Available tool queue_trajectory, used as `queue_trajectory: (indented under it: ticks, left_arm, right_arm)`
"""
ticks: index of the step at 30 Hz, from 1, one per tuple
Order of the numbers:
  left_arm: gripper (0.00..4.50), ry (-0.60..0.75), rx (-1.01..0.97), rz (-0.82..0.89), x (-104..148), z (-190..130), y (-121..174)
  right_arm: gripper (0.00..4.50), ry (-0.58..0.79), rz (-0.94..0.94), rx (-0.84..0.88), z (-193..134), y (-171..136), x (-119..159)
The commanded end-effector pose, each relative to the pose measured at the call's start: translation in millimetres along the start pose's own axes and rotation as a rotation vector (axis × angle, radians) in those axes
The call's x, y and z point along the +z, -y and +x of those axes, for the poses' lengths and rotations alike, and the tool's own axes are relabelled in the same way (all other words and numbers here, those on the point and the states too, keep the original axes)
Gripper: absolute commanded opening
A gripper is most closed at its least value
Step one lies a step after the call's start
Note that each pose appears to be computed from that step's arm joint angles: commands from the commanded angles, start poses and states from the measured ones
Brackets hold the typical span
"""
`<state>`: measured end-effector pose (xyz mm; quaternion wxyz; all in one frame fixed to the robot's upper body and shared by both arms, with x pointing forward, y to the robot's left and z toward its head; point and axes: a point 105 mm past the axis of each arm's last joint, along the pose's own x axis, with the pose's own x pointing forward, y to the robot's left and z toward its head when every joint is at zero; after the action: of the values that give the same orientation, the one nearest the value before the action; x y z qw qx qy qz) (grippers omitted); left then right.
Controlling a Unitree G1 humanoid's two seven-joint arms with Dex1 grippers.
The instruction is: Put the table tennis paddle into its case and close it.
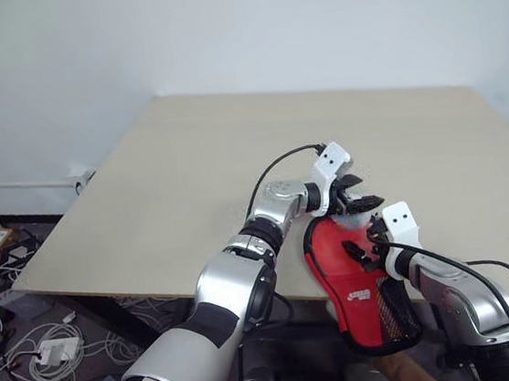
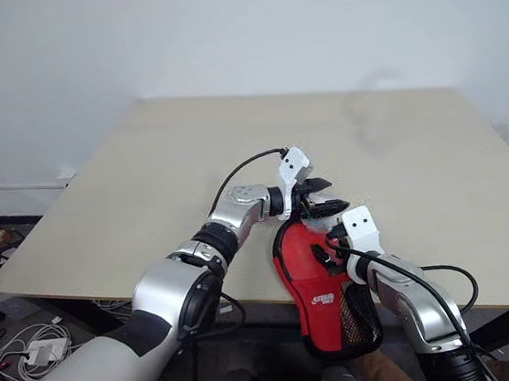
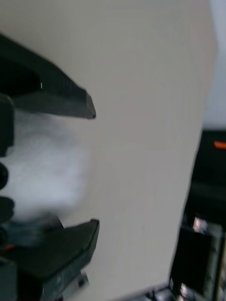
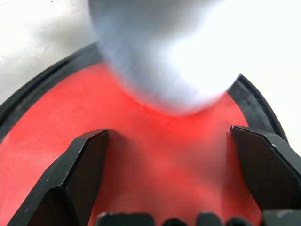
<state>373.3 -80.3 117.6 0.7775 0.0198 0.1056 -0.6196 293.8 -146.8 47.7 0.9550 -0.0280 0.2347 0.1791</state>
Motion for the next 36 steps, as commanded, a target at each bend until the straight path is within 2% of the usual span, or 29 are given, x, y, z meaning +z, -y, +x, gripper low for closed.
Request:
queue_trajectory:
  ticks: [1,7,13,18,22,26,30,36]
  left_arm:
    - [4.46,0.091,-0.004,-0.019,22,-6,-5]
    - [4.46,0.129,-0.149,-0.079,31,-27,-2]
    - [4.46,0.136,-0.205,-0.105,42,-58,-11]
    - [4.46,-0.024,-0.233,-0.032,19,-98,-21]
    - [4.46,-0.056,-0.314,-0.032,19,-121,-17]
    - [4.46,-0.08,-0.351,-0.028,11,-119,-9]
    - [4.46,-0.06,-0.437,-0.058,4,-102,14]
    - [4.46,-0.11,-0.461,-0.067,-23,-82,33]
  right_arm:
    - [4.5,-0.057,0.017,-0.073,-6,19,-16]
    - [4.5,-0.048,-0.008,-0.077,-12,22,-11]
    - [4.5,-0.011,-0.027,-0.12,-32,36,-1]
    - [4.5,0.122,0.087,-0.11,-42,43,28]
    - [4.5,0.192,0.12,-0.129,-47,54,47]
    - [4.5,0.247,0.144,-0.124,-49,59,65]
    - [4.5,0.295,0.118,-0.047,-48,49,85]
    - [4.5,0.302,0.123,-0.017,-37,46,102]
